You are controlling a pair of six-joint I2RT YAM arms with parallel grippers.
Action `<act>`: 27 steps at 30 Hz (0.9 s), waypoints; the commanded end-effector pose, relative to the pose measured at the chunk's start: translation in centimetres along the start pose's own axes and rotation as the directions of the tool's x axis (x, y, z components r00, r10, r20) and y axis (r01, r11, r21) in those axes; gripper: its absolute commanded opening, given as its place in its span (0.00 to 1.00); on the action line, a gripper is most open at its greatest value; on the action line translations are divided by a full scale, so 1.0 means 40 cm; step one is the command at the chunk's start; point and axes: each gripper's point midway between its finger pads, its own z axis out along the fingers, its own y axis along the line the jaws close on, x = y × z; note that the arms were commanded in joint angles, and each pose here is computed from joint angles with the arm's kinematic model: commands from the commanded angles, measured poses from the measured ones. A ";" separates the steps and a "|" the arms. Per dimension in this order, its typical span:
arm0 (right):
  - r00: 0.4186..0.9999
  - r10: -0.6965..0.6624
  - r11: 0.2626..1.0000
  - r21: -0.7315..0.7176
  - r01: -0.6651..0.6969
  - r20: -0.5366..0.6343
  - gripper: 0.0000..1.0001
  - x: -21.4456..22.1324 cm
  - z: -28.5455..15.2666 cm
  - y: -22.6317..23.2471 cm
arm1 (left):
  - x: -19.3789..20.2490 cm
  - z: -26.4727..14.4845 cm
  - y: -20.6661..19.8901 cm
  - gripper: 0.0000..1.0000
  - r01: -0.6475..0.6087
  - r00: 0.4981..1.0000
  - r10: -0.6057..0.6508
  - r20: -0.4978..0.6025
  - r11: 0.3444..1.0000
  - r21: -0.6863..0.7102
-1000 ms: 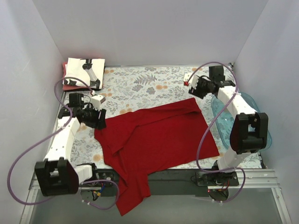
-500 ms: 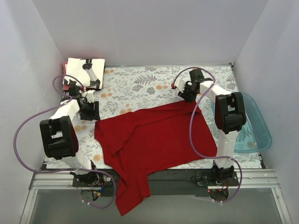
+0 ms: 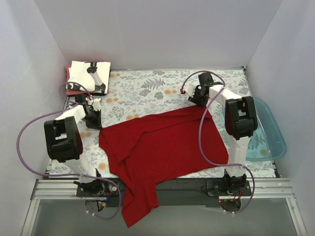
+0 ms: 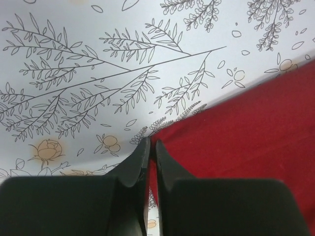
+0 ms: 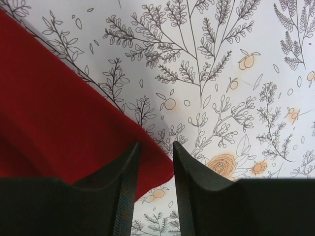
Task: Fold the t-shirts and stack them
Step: Fold the tshirt
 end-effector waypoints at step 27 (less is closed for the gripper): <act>0.983 0.070 0.977 0.190 -0.102 0.172 0.63 -0.167 -0.147 -0.162 | -0.428 -0.216 0.073 0.46 -0.109 0.941 0.102 0.323 0.994 0.006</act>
